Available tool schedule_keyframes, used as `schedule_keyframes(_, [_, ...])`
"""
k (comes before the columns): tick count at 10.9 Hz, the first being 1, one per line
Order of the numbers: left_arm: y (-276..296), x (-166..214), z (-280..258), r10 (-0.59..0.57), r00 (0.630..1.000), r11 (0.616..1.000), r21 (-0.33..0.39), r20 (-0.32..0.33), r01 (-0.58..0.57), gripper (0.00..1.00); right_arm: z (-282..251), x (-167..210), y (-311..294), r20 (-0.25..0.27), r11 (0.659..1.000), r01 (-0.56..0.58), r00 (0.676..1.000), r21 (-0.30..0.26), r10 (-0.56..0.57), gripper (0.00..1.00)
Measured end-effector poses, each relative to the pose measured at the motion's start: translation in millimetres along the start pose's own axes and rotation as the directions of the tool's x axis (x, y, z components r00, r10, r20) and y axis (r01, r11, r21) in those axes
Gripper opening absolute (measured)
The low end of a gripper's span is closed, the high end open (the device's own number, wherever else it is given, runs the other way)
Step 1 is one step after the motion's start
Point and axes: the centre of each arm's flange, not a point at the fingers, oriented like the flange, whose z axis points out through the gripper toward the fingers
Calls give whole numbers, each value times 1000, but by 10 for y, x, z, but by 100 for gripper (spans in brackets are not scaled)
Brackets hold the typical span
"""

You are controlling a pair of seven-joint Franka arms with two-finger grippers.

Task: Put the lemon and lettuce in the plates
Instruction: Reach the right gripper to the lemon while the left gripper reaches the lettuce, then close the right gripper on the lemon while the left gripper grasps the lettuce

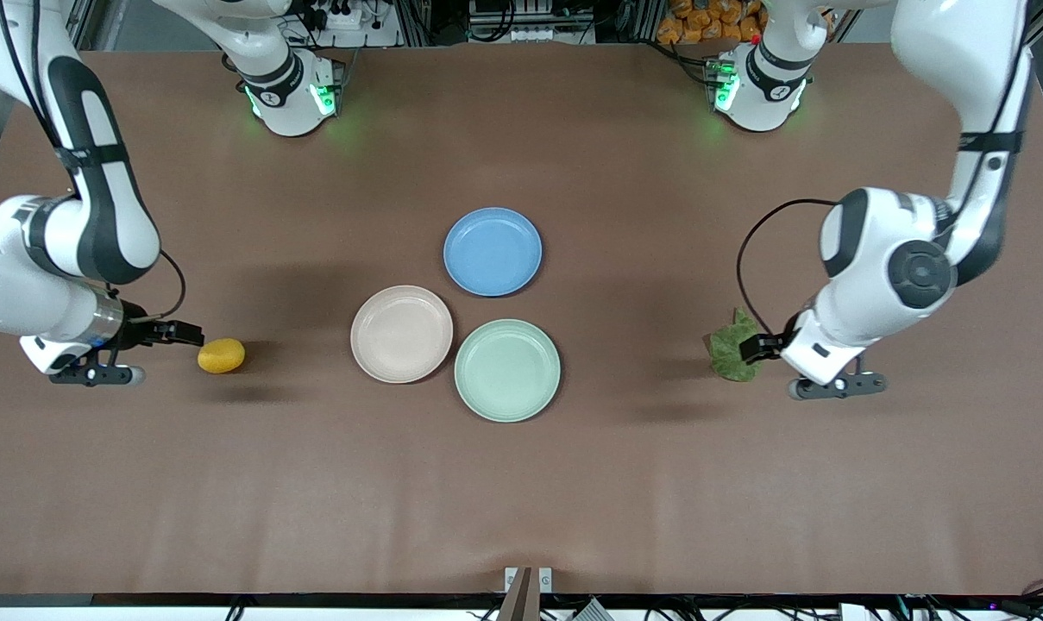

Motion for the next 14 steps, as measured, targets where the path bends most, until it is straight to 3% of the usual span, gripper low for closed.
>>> schedule_keyframes(5, [95,-219,755,-22,998,999,-30,-51,21,100,534,131,-28,-19,1000,7,1000,-8,-7,100])
schedule_keyframes(8, [63,-280,1118,-26,1000,999,-25,-17,26,100,662,131,-26,-4,1000,4,1000,-4,-4,100])
schedule_keyframes(10, [37,-319,1253,-28,1000,999,-19,4,29,100,768,126,-55,7,998,-40,999,47,40,100])
schedule_keyframes(14, [-21,-388,1456,-14,1000,1000,3,24,14,100,889,124,-148,25,997,-42,999,62,41,100])
